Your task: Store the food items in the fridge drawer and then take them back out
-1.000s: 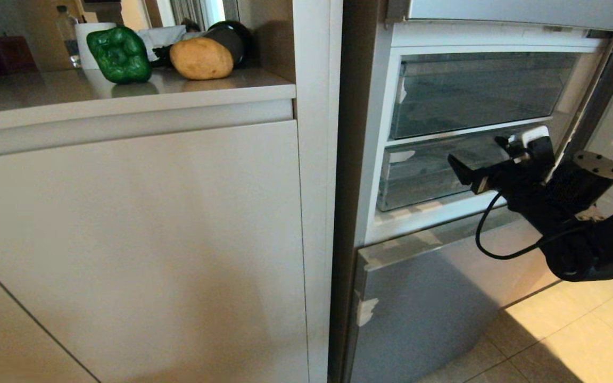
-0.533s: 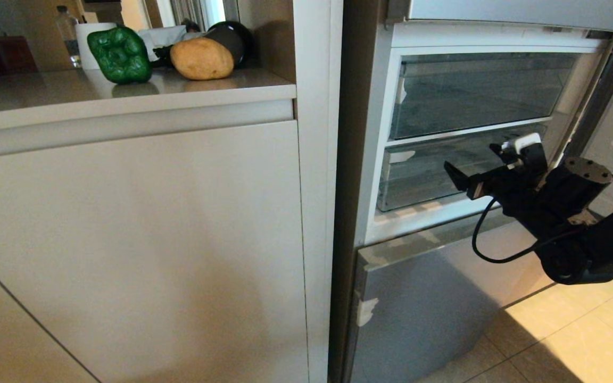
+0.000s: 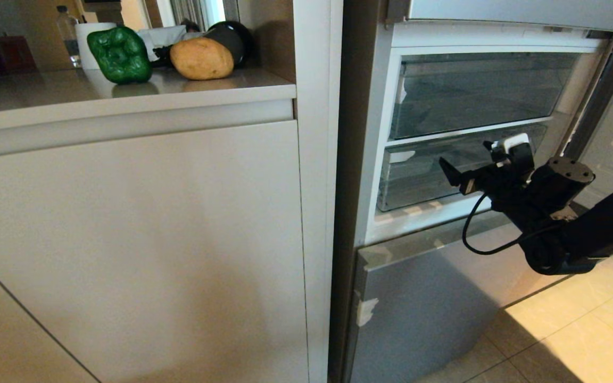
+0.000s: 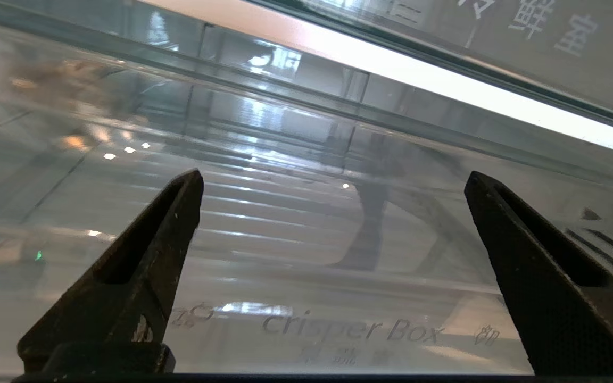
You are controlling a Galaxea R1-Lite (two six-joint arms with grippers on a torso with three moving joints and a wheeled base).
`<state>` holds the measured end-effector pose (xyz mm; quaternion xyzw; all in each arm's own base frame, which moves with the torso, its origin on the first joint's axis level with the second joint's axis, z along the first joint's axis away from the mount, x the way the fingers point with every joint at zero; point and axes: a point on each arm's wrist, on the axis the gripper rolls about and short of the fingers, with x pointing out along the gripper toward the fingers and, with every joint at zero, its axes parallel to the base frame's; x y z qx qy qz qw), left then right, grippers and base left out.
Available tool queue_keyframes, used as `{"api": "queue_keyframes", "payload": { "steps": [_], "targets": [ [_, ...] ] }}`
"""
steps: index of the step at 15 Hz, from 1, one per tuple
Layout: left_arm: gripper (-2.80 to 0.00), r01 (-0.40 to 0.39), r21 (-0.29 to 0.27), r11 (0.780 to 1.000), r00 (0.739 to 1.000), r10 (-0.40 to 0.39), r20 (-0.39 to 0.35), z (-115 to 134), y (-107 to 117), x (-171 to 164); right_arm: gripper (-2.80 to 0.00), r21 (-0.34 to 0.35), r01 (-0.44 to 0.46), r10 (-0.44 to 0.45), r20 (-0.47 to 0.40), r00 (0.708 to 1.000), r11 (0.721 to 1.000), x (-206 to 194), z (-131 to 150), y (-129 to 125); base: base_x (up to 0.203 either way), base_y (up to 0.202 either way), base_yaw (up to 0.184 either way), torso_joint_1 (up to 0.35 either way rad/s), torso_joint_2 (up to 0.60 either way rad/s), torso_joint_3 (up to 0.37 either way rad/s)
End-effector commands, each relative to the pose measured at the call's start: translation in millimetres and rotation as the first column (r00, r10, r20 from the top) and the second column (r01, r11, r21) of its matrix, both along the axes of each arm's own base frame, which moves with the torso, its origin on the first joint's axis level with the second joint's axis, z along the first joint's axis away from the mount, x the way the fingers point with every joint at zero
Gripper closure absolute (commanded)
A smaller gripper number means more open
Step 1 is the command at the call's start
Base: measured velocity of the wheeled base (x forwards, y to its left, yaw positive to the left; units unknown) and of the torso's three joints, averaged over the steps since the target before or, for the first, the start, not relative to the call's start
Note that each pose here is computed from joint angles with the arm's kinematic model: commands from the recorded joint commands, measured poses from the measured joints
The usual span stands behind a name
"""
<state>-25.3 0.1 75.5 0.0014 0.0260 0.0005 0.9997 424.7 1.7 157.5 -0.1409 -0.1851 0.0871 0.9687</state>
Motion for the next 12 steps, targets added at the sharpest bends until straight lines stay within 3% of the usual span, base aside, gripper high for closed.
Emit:
{"api": "queue_keyframes", "payload": {
  "steps": [1,12],
  "targets": [
    [0.00,0.000,0.000,1.000,1.000,0.000,0.000,0.0,0.0,0.0,-2.80,0.001,0.004,-0.004,0.016,1.000,1.000,3.9,0.0,0.0,0.000,0.000,0.000,0.000,0.00,0.000],
    [0.00,0.000,0.000,1.000,1.000,0.000,0.000,0.0,0.0,0.0,-2.80,-0.038,0.050,-0.047,0.072,0.996,0.998,7.5,10.2,-0.6,0.000,0.000,0.000,0.000,0.00,0.000]
  ]
}}
